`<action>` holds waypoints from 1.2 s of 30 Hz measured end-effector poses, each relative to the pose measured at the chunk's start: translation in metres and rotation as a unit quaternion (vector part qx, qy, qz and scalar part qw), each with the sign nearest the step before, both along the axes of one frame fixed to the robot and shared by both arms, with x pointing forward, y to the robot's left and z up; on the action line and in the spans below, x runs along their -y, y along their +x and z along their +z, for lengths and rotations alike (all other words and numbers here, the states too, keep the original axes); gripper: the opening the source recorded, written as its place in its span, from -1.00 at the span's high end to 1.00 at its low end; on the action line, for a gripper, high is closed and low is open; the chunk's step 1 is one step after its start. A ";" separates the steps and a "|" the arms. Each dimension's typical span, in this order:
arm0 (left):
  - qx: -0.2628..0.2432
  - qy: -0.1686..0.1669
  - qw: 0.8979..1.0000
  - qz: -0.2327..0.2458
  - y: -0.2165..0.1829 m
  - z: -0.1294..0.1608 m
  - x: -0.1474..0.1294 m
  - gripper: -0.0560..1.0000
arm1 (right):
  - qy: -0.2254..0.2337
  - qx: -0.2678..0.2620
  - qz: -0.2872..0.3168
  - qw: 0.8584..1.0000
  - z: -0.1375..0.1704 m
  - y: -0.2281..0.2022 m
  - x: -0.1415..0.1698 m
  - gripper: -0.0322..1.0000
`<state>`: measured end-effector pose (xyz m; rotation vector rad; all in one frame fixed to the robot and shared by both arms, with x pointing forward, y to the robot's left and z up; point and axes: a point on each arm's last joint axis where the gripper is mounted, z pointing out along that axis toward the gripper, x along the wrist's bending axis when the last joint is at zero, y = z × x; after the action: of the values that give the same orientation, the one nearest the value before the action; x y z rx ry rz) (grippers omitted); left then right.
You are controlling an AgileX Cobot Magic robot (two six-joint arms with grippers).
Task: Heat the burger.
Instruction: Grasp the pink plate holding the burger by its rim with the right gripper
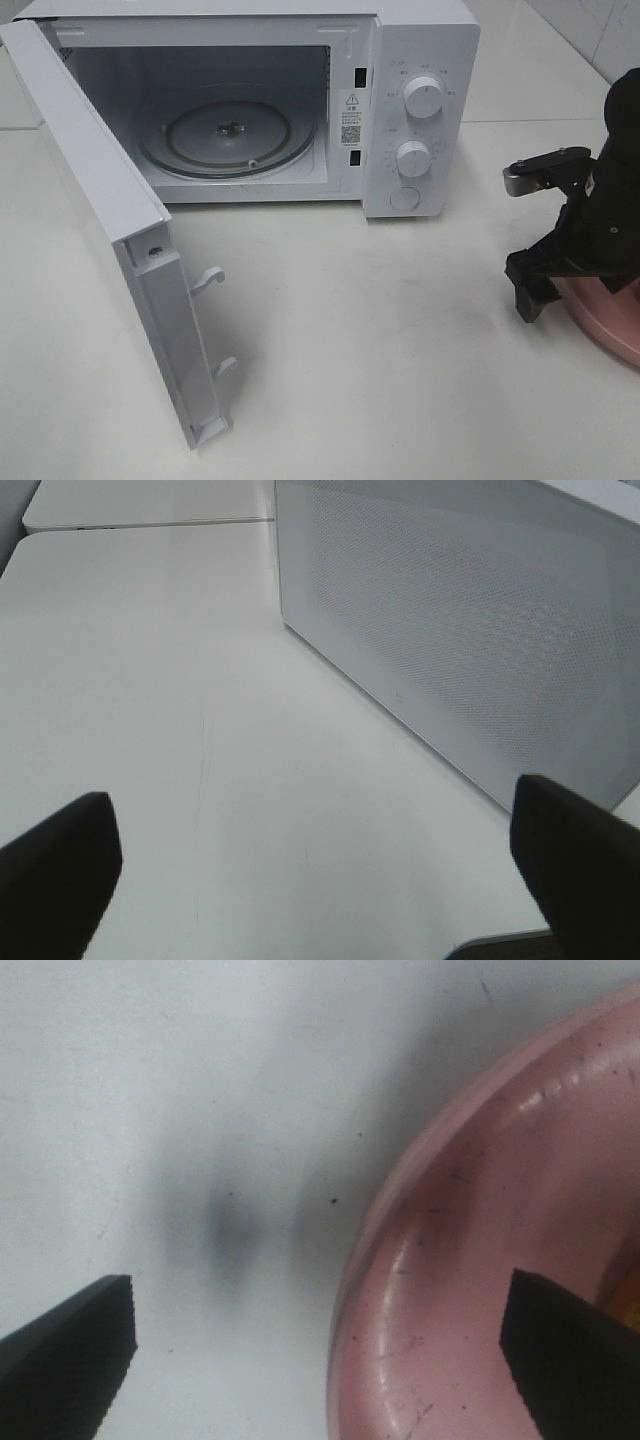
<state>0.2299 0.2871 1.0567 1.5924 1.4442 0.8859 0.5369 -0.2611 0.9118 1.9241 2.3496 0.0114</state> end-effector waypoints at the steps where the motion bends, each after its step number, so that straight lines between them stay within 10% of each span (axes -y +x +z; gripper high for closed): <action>1: 0.000 0.000 1.000 0.000 0.000 0.000 0.000 -0.96 | 0.000 0.000 0.000 1.000 0.000 0.000 0.000 -0.88; 19: 0.000 0.000 1.000 0.000 0.000 0.000 0.000 -0.96 | -0.004 -0.015 -0.001 1.000 -0.021 0.015 0.001 -0.69; 26: 0.000 0.000 1.000 0.000 0.000 0.000 0.000 -0.96 | -0.027 -0.015 -0.015 0.999 -0.021 0.015 0.007 -0.04; 28: 0.000 0.000 1.000 0.000 0.000 0.000 0.000 -0.96 | -0.036 -0.015 -0.019 0.999 -0.021 0.015 0.009 0.53; 36: 0.000 0.000 1.000 0.000 0.000 0.000 0.000 -0.96 | -0.045 -0.022 -0.020 0.999 -0.020 0.014 0.011 0.73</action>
<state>0.2299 0.2871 1.0567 1.5924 1.4442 0.8859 0.5510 -0.2721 0.8914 1.9485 2.2949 -0.1388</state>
